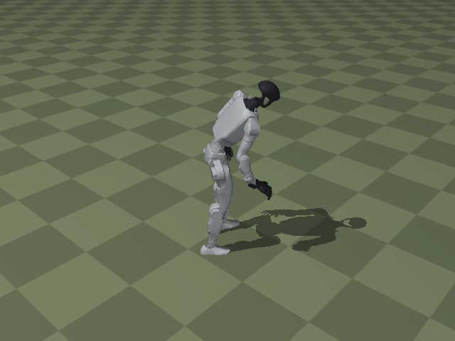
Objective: Walk run
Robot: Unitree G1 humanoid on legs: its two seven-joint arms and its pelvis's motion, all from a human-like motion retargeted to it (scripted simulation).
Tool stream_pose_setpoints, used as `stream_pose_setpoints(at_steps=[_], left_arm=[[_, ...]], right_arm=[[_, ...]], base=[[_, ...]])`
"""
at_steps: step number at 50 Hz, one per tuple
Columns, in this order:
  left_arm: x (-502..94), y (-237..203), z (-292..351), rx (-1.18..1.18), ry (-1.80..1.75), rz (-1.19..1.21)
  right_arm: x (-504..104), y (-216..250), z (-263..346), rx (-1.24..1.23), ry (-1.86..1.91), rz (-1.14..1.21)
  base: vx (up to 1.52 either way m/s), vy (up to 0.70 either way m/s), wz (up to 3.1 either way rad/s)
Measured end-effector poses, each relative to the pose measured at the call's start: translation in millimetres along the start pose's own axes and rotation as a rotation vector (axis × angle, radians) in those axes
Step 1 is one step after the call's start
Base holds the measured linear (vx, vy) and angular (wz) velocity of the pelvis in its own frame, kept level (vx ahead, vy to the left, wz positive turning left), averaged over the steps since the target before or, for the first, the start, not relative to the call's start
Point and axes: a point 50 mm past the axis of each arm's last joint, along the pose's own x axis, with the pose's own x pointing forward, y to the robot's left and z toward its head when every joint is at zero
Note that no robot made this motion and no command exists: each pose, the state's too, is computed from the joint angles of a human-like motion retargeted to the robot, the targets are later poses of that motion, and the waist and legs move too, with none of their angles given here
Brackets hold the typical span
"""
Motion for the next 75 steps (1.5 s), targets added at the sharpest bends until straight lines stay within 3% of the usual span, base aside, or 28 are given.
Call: stream_pose_setpoints(at_steps=[10, 16, 25, 35, 42, 50, 55, 63, 75], left_arm=[[-2.5, -11.3, 55.7, 0.137, -0.31, -0.236], [-15.5, -26.3, 51.6, 0.107, -0.327, -0.279], [-8.2, -9.9, 65.8, 0.026, -0.442, -0.297], [-3.2, 2.6, 72.6, 0.129, -0.509, -0.45], [-8.2, -14.5, 73.3, 0.0, -0.48, -0.491], [-15.1, -44.4, 67.4, -0.17, -0.373, -0.735], [-15.5, -42.2, 61.3, -0.207, -0.343, -0.676], [-24.9, -45.9, 42.0, -0.281, -0.302, -0.672], [-29.9, -48.5, 19.3, -0.472, -0.177, -0.51]], right_arm=[[-45.8, 10.5, 70.5, 0.011, -0.624, 0.371], [-70.5, 16.9, 80.3, 0.045, -0.742, 0.535], [-72.9, 1.9, 85.9, 0.008, -0.808, 0.501], [-82.3, 4.8, 86.1, -0.033, -0.816, 0.528], [-80.1, 3.0, 89.7, -0.086, -0.871, 0.554], [-79.6, 5.6, 94.1, -0.128, -0.927, 0.615], [-76.9, 7.4, 97.4, -0.14, -0.955, 0.659], [-74.5, 16.3, 90.9, -0.096, -0.841, 0.797], [-106.9, 57.6, 15.4, 0.515, -0.013, 0.566]], base=[[0.63, 0.11, -0.06], [0.77, 0.37, -0.65], [0.45, 0.3, 0.47], [0.3, 0.03, 0.85], [0.25, 0.02, 0.33], [0.26, -0.08, 0.83], [0.23, -0.19, 0.2], [0.33, -0.39, 0.13], [0.31, -0.39, 0.24]])
